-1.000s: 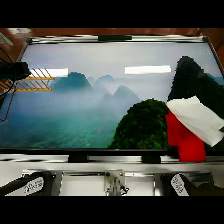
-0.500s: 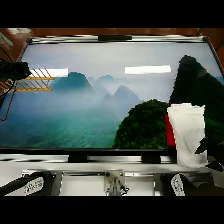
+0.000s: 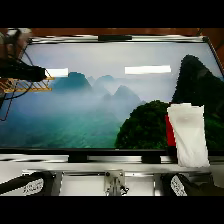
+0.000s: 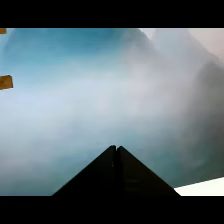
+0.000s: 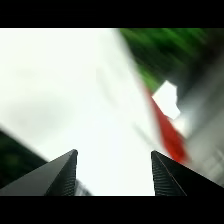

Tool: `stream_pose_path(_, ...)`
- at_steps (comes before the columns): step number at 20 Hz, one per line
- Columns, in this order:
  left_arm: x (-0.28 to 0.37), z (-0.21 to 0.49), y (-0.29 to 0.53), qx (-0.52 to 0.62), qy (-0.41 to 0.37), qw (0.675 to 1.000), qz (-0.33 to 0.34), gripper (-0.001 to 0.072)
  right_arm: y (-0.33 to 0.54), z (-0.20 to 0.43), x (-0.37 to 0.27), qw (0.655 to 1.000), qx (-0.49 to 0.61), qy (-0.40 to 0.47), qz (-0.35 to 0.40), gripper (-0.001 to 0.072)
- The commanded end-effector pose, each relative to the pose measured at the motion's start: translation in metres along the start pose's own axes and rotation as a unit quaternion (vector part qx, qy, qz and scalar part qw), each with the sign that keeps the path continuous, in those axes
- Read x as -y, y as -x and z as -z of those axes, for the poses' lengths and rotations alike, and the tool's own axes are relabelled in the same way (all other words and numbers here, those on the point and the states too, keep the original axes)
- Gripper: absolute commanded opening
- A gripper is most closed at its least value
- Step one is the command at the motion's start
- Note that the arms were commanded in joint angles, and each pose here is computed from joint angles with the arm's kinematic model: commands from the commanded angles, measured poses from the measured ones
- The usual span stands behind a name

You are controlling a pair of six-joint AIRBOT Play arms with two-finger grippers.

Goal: Fold the shirts.

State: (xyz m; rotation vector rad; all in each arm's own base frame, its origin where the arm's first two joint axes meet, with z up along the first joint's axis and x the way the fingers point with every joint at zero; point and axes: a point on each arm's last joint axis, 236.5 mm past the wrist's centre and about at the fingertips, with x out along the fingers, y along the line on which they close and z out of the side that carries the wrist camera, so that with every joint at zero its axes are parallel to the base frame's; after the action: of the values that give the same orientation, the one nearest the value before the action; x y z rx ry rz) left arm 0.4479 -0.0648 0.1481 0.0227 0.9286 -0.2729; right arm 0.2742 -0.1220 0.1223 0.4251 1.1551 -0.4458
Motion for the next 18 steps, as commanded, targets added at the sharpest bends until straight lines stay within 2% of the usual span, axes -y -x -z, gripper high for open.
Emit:
stream_pose_path(1, 0.035, 0.042, -0.044, -0.106, -0.037, 0.993, -0.015, 0.0032, 0.008, -0.023, -0.186, 0.972, 0.077, 0.141, -0.173, 0.0560)
stream_pose_path(2, 0.048, 0.060, -0.053, -0.145, -0.038, 0.989, -0.014, 0.0078, 0.000, -0.009, -0.224, 0.966, 0.068, 0.178, -0.176, 0.0560)
stream_pose_path(4, 0.072, 0.078, -0.061, -0.183, -0.016, 0.983, -0.008, 0.0621, -0.025, 0.028, -0.264, 0.955, 0.007, 0.264, -0.135, 0.0571)
stream_pose_path(5, 0.082, 0.079, -0.061, -0.182, -0.021, 0.983, -0.004, 0.0651, -0.037, 0.042, -0.270, 0.948, -0.029, 0.298, -0.107, 0.0573)
stream_pose_path(7, 0.101, 0.081, -0.059, -0.183, -0.041, 0.982, 0.006, 0.0650, -0.055, 0.054, -0.276, 0.938, -0.064, 0.330, -0.088, 0.0573)
stream_pose_path(12, 0.114, 0.081, -0.060, -0.176, -0.057, 0.983, 0.011, 0.0649, -0.067, 0.049, -0.267, 0.938, -0.066, 0.335, -0.058, 0.0572)
stream_pose_path(18, 0.117, 0.072, -0.063, -0.156, -0.058, 0.986, 0.014, 0.0649, -0.067, 0.048, -0.267, 0.938, -0.065, 0.335, -0.057, 0.0573)
